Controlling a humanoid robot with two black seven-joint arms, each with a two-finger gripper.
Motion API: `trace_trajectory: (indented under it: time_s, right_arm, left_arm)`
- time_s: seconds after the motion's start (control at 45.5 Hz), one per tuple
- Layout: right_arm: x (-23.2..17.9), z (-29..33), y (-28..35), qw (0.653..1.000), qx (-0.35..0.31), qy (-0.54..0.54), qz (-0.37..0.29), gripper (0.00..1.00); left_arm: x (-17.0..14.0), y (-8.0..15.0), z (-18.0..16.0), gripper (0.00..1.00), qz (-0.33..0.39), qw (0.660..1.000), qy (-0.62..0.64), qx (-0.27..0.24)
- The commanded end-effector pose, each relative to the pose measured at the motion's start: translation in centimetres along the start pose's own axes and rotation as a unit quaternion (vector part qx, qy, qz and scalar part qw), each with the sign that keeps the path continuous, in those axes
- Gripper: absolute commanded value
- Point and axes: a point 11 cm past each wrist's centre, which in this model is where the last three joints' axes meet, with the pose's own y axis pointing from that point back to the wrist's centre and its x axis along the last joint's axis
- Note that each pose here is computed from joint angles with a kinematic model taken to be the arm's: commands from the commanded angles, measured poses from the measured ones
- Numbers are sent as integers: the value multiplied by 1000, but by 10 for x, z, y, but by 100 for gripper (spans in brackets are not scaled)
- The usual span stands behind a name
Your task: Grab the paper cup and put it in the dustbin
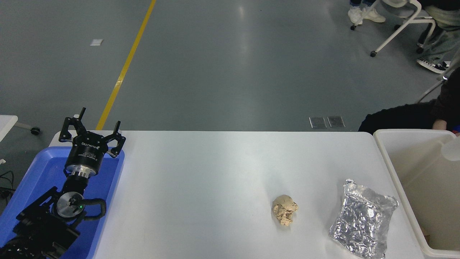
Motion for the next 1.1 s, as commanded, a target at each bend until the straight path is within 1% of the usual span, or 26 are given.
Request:
trace_trajectory:
  time_s: [0.0,0.088,0.22,0.396,0.637,0.659,0.681,0.703,0.725,0.857,0.945,1.033,1.077]
  right_arm:
    - [-79,30,-34,989,-36,-142,20,0]
    - [-101,35,-36,987,-44,-152,10,0]
    - [-115,37,-38,983,-49,-175,9,0]
    - [-118,44,-39,978,-59,-199,16,0]
    - [-116,45,-39,978,-60,-201,18,0]
    - [-116,45,-38,978,-59,-201,15,31]
    - [-115,46,-38,978,-59,-200,15,91]
    - [-114,45,-38,978,-56,-199,14,99]
    - [-112,43,-38,978,-55,-199,15,100]
    - [-110,34,-38,983,-44,-176,2,100]
    - [-87,23,-35,990,-29,-136,-5,100]
    - [-69,1,-28,996,-5,-84,-28,100]
    - [-52,-11,-20,998,9,-57,-33,100]
  left_arm:
    - [-1,-1,0,100,-2,1000,0,0]
    - [-1,-1,0,100,-1,1000,-1,0]
    - [-1,-1,0,100,-2,1000,0,0]
    - [-1,-1,0,100,-1,1000,-1,0]
    - [-1,-1,0,100,-2,1000,0,0]
    - [-1,-1,0,100,-1,1000,0,0]
    - [-1,-1,0,100,-1,1000,0,0]
    - [-1,-1,0,100,-1,1000,-1,0]
    - [-1,-1,0,100,-1,1000,0,0]
    - [-1,-1,0,100,-1,1000,-1,1]
    - [-2,-1,0,100,-2,1000,0,1]
    - [-2,-1,-1,100,-3,1000,0,3]
    - [-2,-2,-1,100,-4,1000,-1,3]
